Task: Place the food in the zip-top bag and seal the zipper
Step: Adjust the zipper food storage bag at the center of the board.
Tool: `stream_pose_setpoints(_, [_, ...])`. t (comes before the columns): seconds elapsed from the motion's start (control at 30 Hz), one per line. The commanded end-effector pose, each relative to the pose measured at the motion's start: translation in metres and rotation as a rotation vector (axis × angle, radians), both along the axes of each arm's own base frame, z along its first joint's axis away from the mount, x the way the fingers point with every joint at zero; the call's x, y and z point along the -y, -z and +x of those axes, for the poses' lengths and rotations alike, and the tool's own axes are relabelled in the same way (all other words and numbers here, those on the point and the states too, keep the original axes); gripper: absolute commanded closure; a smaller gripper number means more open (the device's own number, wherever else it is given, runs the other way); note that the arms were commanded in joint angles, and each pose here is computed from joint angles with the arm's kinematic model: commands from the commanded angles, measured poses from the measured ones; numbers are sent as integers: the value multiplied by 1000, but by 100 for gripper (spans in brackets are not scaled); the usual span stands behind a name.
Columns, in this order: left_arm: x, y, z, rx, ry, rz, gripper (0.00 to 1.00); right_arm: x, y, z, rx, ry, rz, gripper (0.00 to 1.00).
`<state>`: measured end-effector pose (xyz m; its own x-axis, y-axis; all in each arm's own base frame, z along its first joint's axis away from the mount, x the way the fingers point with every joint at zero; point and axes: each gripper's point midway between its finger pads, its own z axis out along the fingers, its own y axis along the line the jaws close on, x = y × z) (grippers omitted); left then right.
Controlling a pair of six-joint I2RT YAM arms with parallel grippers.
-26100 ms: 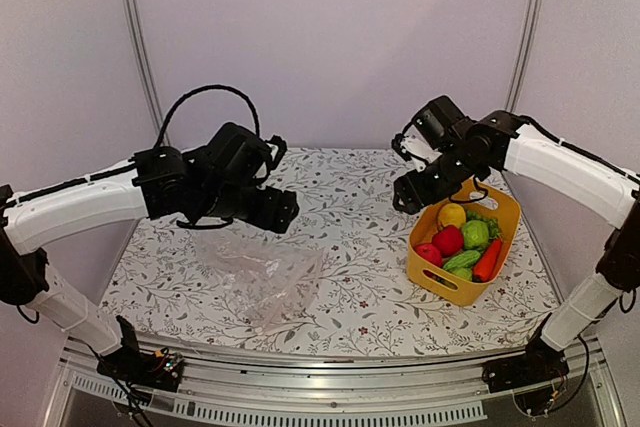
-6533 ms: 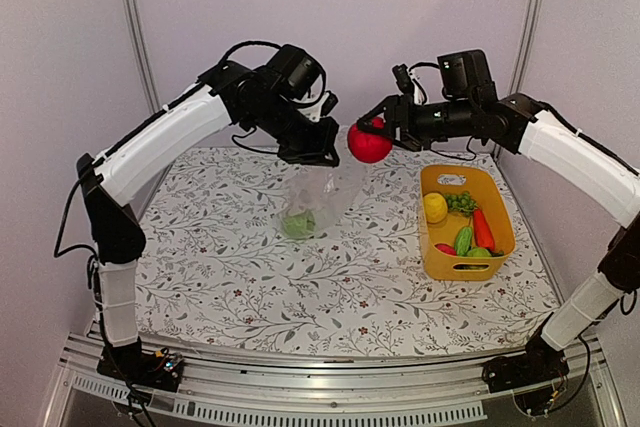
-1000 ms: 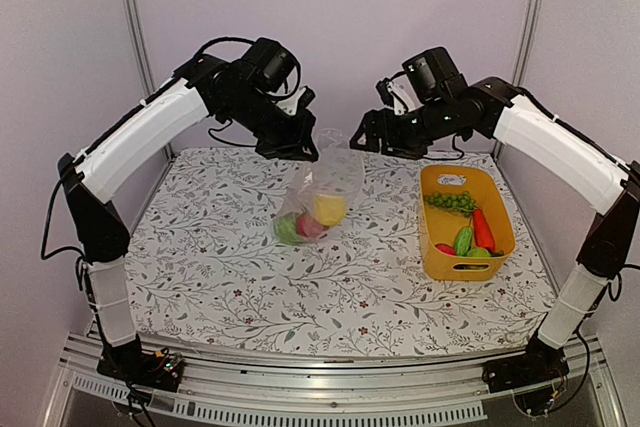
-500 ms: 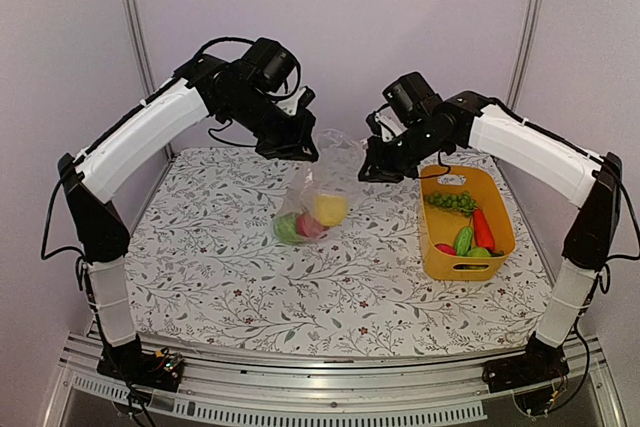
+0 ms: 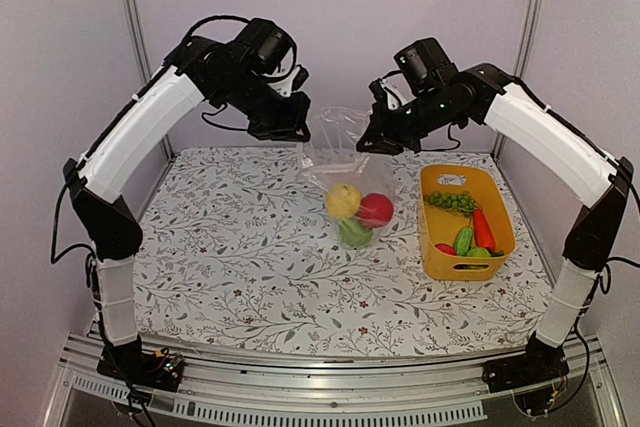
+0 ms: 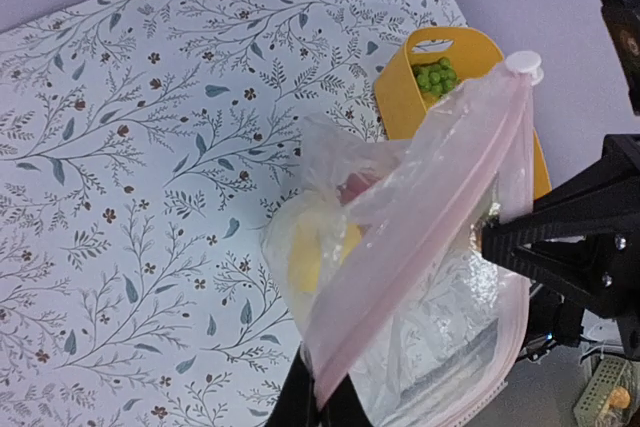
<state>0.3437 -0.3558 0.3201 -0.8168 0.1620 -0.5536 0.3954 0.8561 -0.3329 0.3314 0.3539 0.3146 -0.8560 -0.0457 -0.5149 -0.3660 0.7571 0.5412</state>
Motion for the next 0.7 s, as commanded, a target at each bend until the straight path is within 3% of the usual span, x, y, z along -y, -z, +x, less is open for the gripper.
stream_pose_setpoints(0.0, [-14, -6, -9, -4, -14, -27, 100, -5, -4, -2, -4, -14, 14, 100])
stream_pose_setpoints(0.1, [-6, 13, -13, -78, 11, -29, 100, -11, -11, -1, 0, -32, 35, 100])
stream_pose_setpoints(0.27, [-1, 20, -13, -82, 22, -7, 100, -14, -1, -2, -21, -46, 26, 91])
stream_pose_setpoints(0.47, [-4, 27, -14, -87, 22, 20, 100, -6, -15, -2, 11, -31, 32, 62])
stream_pose_setpoints(0.67, [-3, 30, -13, -86, 26, 17, 100, 31, -22, 5, 59, 37, -33, 45])
